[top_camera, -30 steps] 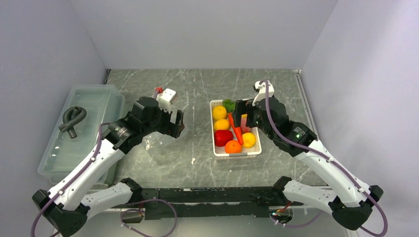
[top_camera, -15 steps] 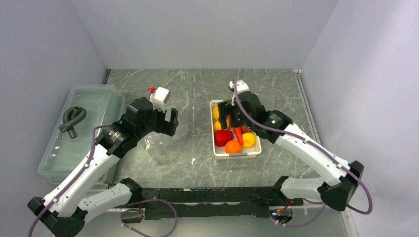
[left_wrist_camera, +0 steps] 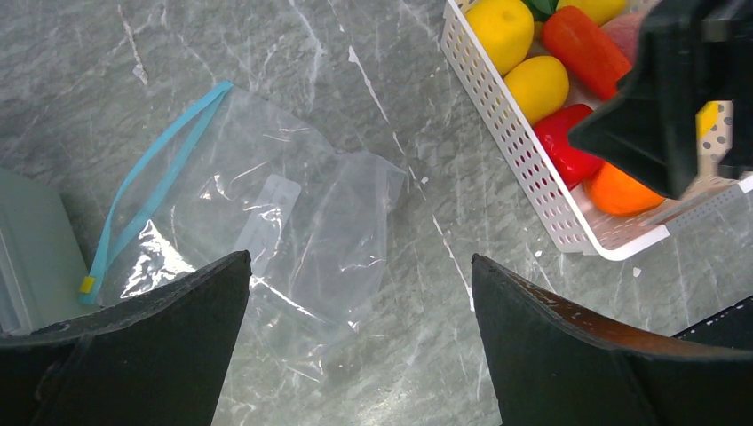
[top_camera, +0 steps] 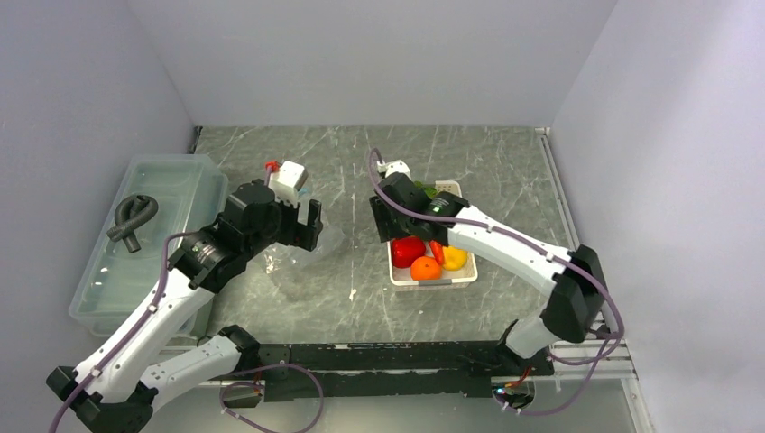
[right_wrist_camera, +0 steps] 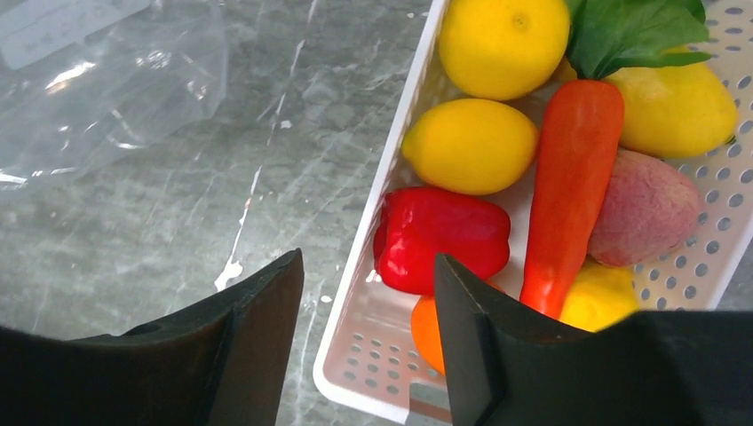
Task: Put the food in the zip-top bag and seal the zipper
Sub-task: Adjust the bin at the center of the board.
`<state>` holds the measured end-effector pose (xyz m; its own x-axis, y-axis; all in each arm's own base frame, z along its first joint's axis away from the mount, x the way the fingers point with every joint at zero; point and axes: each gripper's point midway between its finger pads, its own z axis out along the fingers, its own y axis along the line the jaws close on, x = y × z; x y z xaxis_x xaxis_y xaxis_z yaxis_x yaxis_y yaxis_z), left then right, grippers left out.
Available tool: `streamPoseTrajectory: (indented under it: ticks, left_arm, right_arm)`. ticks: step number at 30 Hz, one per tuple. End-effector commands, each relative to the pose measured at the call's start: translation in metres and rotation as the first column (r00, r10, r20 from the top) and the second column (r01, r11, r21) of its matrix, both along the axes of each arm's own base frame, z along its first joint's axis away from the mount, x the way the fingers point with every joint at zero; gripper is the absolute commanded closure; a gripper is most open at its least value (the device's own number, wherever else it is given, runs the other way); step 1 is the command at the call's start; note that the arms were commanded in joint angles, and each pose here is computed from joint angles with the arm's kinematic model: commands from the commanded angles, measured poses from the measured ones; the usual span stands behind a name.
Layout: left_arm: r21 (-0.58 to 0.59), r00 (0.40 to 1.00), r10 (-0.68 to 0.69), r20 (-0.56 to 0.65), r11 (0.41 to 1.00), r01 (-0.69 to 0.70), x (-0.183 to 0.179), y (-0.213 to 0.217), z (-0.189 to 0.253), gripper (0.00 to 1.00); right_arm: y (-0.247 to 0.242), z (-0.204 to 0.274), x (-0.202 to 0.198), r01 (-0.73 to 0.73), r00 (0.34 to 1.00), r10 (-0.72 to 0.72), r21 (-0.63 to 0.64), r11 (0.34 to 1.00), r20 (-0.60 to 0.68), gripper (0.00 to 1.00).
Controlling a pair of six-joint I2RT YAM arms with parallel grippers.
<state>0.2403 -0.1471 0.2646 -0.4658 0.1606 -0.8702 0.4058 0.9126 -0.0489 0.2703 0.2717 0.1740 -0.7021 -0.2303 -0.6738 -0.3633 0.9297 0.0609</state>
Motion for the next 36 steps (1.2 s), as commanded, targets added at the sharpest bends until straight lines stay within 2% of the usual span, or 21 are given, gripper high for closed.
streamPoseTrajectory:
  ticks: [1,9,21,32,36]
  left_arm:
    - [-0.004,0.999,0.013,0.045,1.0,-0.013,-0.001,0.006,0.009,0.01]
    - [-0.021,0.998,0.022,0.062,1.0,-0.02,-0.004,0.009,0.014,0.01]
    - [-0.037,0.997,0.02,0.078,0.999,-0.017,-0.006,0.01,0.019,0.01]
    - [-0.037,0.997,0.014,0.074,0.999,-0.011,-0.006,0.009,0.018,0.01]
    - [-0.036,0.997,0.016,0.074,0.999,-0.013,-0.006,0.009,0.018,0.01]
  right_arm:
    - [0.007,0.01,0.019,0.101,0.994,-0.101,0.023,0.995,0.037,0.43]
    - [0.018,-0.026,0.034,0.158,0.987,-0.158,-0.037,0.987,0.0,0.55]
    - [0.026,-0.062,0.053,0.197,0.98,-0.199,-0.111,0.974,-0.004,0.62]
    - [0.019,-0.074,0.061,0.224,0.974,-0.227,-0.129,0.966,-0.011,0.8]
    - [0.017,-0.074,0.064,0.208,0.977,-0.211,-0.133,0.969,-0.008,0.91]
